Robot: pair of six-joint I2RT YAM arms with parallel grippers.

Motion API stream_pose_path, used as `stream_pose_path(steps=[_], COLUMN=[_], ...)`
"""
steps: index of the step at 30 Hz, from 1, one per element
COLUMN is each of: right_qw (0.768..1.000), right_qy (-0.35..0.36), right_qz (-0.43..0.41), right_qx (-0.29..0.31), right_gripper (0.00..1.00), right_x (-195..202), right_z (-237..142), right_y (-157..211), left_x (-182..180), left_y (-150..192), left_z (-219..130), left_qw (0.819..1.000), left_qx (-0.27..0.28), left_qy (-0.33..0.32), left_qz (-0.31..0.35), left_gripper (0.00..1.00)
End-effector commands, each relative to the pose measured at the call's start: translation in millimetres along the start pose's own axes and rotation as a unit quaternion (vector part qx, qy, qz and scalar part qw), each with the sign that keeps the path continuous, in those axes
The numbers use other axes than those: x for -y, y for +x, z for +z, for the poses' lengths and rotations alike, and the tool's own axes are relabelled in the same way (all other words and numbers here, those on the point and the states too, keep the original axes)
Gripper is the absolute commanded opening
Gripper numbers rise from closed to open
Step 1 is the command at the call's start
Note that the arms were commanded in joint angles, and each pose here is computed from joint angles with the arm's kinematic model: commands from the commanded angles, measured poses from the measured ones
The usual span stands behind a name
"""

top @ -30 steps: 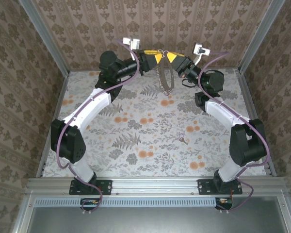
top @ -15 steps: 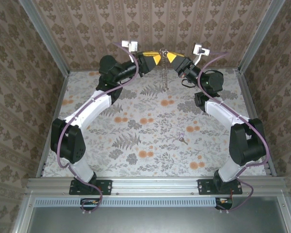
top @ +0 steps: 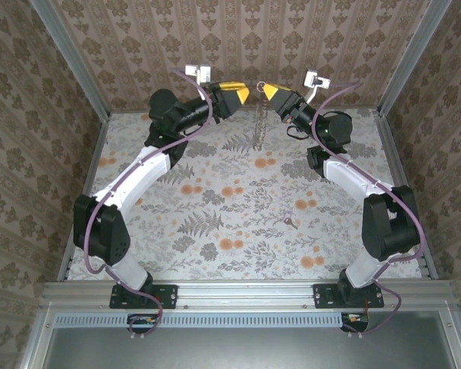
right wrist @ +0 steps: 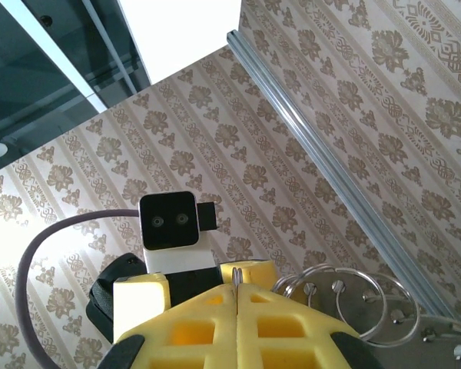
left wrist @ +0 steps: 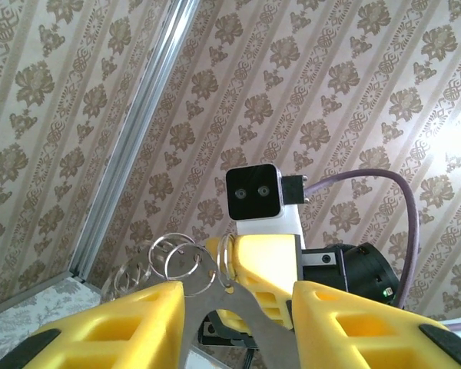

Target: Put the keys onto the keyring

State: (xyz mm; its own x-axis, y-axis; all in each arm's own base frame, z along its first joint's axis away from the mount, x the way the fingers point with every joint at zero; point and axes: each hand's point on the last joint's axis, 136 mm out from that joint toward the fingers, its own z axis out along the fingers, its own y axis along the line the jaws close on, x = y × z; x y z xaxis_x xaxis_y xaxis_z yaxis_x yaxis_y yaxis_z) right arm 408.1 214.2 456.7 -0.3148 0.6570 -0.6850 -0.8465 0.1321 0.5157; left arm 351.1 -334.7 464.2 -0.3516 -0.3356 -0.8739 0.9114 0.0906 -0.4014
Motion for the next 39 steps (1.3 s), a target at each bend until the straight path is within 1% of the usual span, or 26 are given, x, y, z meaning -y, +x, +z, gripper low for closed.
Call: stream_pose_path(steps=[1, 10, 20, 32, 39], right_qw=[1.0, 1.0, 1.0, 1.0, 1.0], right_qy=[-0.017, -0.019, -0.023, -0.025, -0.025], right_qz=[-0.012, -0.012, -0.014, -0.012, -0.012], right_qx=[0.017, 0.015, 0.012, 0.008, 0.008], right_gripper=[0.0, 0.0, 0.0, 0.0, 0.0], right_x=[-7.0, -9.2, -13.4, -15.6, -16.5], right_z=[-0.1, -1.4, -2.0, -3.2, -4.1], right_y=[-3.8, -4.5, -4.7, -2.7, -2.6], left_x=[21.9, 16.6, 5.6, 7.4, 7.4], left_y=[-10.3, -7.8, -1.2, 0.8, 2.0], left_z=[6.3, 15.3, 18.4, 28.6, 31.7], left_qw=[0.999, 0.999, 0.999, 0.999, 0.999], left_qx=[-0.001, -0.006, -0.013, -0.02, -0.023], left_qy=[0.032, 0.037, 0.027, 0.041, 0.044], left_qz=[0.024, 0.019, 0.014, 0.014, 0.013], left_gripper=[0.4, 0.39, 0.39, 0.38, 0.32])
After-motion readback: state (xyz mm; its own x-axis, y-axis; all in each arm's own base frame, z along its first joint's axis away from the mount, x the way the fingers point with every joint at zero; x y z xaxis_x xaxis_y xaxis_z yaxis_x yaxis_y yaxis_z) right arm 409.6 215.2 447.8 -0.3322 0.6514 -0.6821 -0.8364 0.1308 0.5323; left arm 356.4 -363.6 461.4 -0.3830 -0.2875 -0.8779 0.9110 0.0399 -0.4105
